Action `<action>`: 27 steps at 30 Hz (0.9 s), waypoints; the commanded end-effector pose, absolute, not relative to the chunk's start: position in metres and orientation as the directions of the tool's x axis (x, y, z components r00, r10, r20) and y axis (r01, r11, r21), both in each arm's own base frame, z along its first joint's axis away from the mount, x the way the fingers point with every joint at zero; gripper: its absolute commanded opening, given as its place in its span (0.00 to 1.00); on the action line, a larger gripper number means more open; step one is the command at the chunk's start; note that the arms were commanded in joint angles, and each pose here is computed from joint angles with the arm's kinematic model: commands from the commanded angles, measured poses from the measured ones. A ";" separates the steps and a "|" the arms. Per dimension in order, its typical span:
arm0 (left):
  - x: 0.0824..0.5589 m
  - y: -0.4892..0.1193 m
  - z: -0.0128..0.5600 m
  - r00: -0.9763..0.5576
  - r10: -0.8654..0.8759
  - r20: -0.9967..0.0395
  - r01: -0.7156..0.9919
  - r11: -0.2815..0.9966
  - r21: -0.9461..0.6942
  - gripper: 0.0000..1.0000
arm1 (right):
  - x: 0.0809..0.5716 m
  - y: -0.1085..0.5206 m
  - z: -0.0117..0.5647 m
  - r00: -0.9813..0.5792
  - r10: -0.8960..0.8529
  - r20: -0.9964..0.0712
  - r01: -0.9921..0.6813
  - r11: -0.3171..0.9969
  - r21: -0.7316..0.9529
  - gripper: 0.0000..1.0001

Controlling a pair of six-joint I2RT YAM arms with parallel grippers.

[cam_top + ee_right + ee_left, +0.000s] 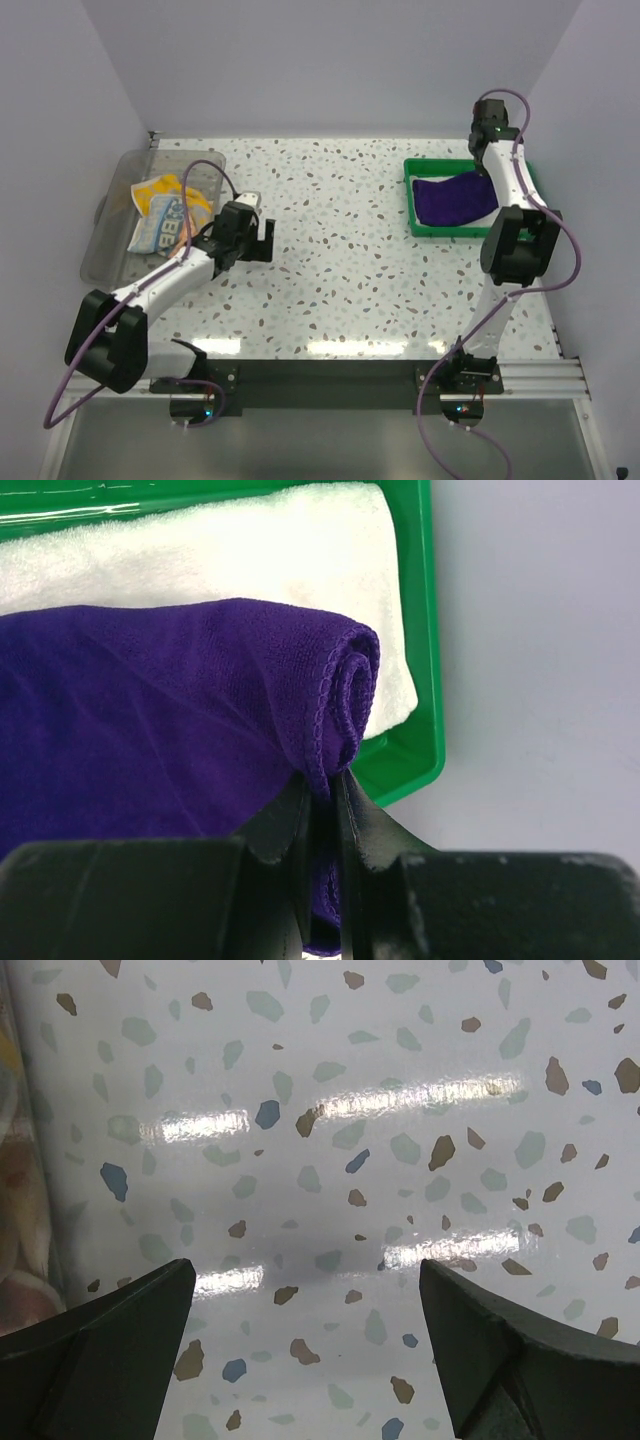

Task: Fold and stack the towels
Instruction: Neatly place the folded towel into the bin

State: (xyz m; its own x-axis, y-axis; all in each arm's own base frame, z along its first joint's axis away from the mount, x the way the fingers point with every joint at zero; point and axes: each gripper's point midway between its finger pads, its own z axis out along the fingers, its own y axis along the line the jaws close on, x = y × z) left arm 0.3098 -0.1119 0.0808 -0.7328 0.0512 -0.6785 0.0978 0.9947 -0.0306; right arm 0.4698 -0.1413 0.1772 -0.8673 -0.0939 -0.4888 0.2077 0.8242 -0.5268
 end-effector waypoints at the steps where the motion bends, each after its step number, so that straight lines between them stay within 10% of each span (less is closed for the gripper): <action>1: 0.317 -0.114 0.079 -0.716 0.054 -0.696 0.112 0.993 -0.039 1.00 | 0.481 -0.155 0.191 -0.841 -0.107 -0.530 0.252 0.790 -0.559 0.00; 14: 0.316 -0.113 0.069 -0.734 0.066 -0.676 0.110 0.994 -0.024 1.00 | 0.473 -0.182 0.155 -0.877 -0.049 -0.477 0.321 0.679 -0.660 0.06; 27: 0.323 -0.120 0.106 -0.713 0.031 -0.701 0.105 0.993 -0.062 1.00 | 0.444 -0.207 0.174 -0.836 0.124 -0.535 0.524 0.470 -0.710 0.82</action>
